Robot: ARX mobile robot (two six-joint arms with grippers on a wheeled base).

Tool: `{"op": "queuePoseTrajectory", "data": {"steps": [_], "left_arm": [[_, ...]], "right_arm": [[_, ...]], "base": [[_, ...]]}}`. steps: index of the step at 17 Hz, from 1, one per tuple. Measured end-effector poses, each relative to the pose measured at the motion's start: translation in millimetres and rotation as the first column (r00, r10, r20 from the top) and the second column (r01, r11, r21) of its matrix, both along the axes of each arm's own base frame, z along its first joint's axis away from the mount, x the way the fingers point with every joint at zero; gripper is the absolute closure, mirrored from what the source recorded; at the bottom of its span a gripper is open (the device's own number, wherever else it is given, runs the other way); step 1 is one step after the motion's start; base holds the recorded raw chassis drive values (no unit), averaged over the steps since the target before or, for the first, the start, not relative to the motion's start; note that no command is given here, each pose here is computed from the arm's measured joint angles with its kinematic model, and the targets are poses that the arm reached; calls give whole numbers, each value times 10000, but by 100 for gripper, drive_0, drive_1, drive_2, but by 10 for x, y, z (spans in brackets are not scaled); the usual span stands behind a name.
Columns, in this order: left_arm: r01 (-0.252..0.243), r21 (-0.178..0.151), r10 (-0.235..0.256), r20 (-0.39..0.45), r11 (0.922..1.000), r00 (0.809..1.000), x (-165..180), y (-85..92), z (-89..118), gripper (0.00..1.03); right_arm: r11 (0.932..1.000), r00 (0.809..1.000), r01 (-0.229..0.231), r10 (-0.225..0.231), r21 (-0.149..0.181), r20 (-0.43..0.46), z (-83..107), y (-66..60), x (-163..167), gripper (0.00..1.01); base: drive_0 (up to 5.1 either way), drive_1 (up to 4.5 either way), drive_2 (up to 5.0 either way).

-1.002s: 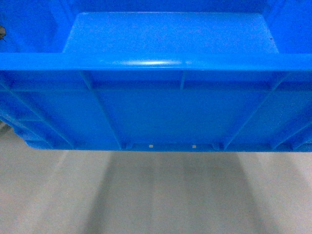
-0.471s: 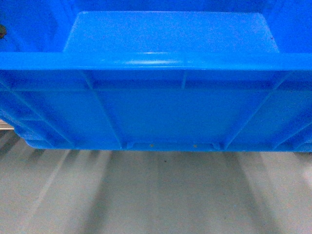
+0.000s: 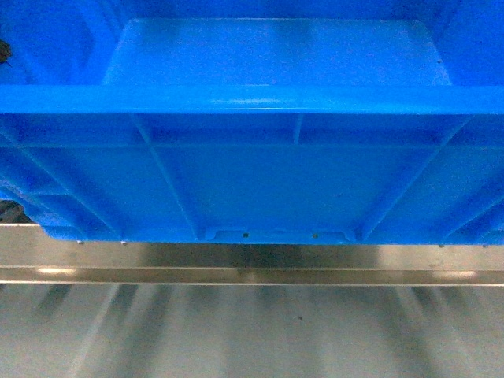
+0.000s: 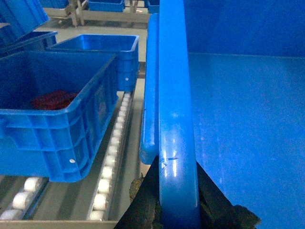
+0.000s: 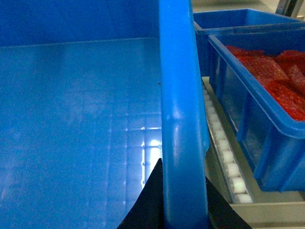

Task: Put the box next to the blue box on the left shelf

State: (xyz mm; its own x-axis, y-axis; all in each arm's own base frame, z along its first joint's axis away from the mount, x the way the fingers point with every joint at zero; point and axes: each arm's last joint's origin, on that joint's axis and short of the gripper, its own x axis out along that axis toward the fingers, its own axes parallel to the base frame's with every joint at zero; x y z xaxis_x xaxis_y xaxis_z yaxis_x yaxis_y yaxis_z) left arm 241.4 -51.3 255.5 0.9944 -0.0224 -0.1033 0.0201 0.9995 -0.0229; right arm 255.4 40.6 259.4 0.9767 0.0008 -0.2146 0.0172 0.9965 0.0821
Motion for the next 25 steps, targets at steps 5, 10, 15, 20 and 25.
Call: {"op": "queuePoseTrajectory", "data": {"steps": [5,10,15,20,25], "left_arm": [[-11,6,11,-7,10000,10000,0,1,-1,94],[-22,3,22,12,10000,10000,0,2,2,94],[0,13,0,-56,10000,10000,6,0,-10,94],[-4,10,4,-41,10000,10000,6,0,-9,94],[-8,10,8,-41,10000,10000,6,0,-9,94]], "right_arm": [[10000,10000,-9,9,8,-23,-2,2,-1,93],[10000,10000,-14,14,7,11,1,3,0,93],[10000,10000,-11,11,-8,-49,-7,2,1,93],[10000,10000,-8,8,-5,-26,-4,2,1,93],[10000,10000,-8,8,-5,-26,-4,2,1,93]], "base": [[23,409,-364],[7,399,-386],[-17,384,-419],[-17,384,-419],[-17,384,-419]]}}
